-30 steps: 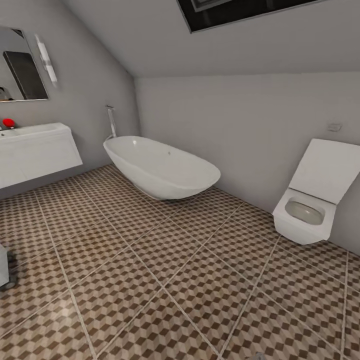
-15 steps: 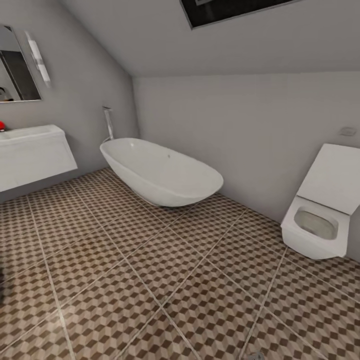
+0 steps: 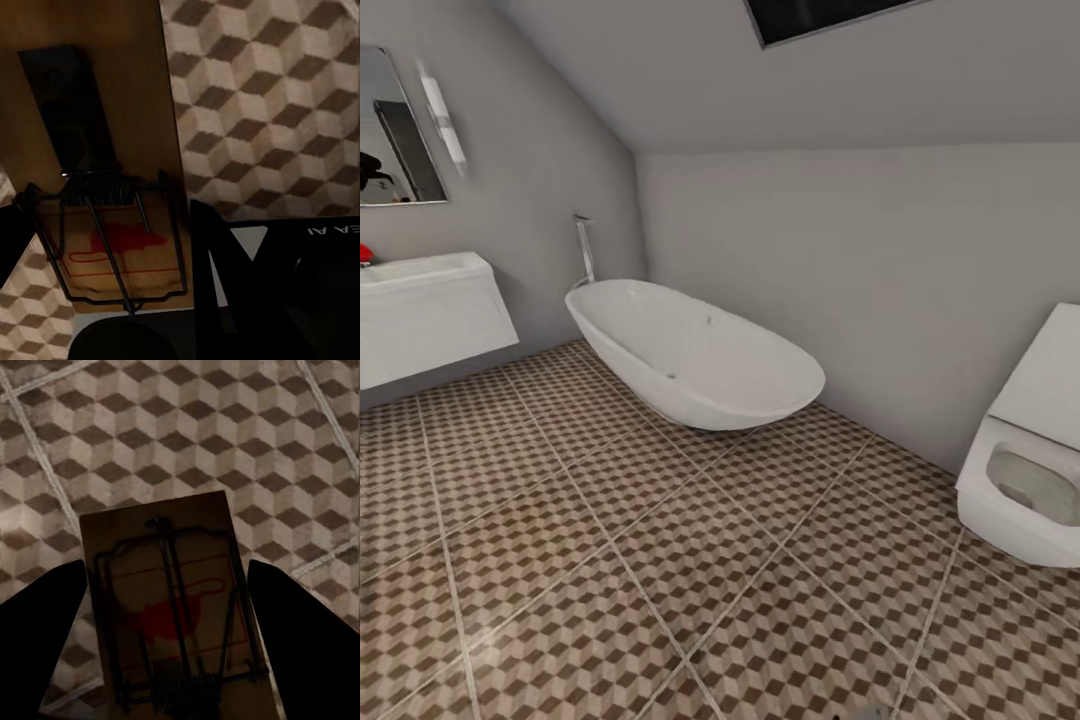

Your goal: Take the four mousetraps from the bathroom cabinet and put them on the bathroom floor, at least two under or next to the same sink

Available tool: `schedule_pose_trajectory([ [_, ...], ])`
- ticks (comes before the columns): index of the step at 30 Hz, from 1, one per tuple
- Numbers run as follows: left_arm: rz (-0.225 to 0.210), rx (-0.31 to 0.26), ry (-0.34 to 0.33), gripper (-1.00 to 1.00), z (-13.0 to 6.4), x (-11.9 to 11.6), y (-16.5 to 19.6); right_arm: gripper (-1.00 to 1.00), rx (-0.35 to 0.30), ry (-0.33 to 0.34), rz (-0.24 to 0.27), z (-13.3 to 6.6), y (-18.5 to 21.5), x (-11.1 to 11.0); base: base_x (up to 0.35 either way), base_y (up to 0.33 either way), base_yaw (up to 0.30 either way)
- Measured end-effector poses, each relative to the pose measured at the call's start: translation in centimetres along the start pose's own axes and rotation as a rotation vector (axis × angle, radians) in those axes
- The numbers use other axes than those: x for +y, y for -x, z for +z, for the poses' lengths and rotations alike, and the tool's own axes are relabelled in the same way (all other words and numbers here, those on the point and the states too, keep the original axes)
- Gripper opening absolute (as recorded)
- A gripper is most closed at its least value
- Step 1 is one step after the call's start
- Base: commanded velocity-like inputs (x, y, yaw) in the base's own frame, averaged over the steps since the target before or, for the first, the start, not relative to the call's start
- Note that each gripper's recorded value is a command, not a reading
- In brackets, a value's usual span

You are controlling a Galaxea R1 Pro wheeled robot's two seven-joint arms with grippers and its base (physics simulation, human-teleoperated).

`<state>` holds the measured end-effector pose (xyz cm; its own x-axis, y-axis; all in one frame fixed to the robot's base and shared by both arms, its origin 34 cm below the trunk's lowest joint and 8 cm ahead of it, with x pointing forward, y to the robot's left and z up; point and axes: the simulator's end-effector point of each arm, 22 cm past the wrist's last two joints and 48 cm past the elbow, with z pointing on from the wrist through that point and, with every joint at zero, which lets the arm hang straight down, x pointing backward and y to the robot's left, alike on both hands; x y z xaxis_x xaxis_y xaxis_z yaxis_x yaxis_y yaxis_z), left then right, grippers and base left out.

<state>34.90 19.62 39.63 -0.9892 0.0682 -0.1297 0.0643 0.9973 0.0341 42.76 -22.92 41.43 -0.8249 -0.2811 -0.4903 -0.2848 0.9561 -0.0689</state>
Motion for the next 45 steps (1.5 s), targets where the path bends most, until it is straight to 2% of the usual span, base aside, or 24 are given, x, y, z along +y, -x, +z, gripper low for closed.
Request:
schedule_pose_trajectory([
  [26,0.0,0.0,-0.001,-1.0,0.0,-0.07,0.0,-1.0,0.007,0.003,0.001,-0.14,-0.53,0.23,0.301,0.0,0.284],
  [45,0.0,0.0,-0.001,-1.0,0.0,-0.07,0.0,-1.0,0.007,0.003,0.001,-0.13,-0.53,0.24,0.225,0.0,0.286],
])
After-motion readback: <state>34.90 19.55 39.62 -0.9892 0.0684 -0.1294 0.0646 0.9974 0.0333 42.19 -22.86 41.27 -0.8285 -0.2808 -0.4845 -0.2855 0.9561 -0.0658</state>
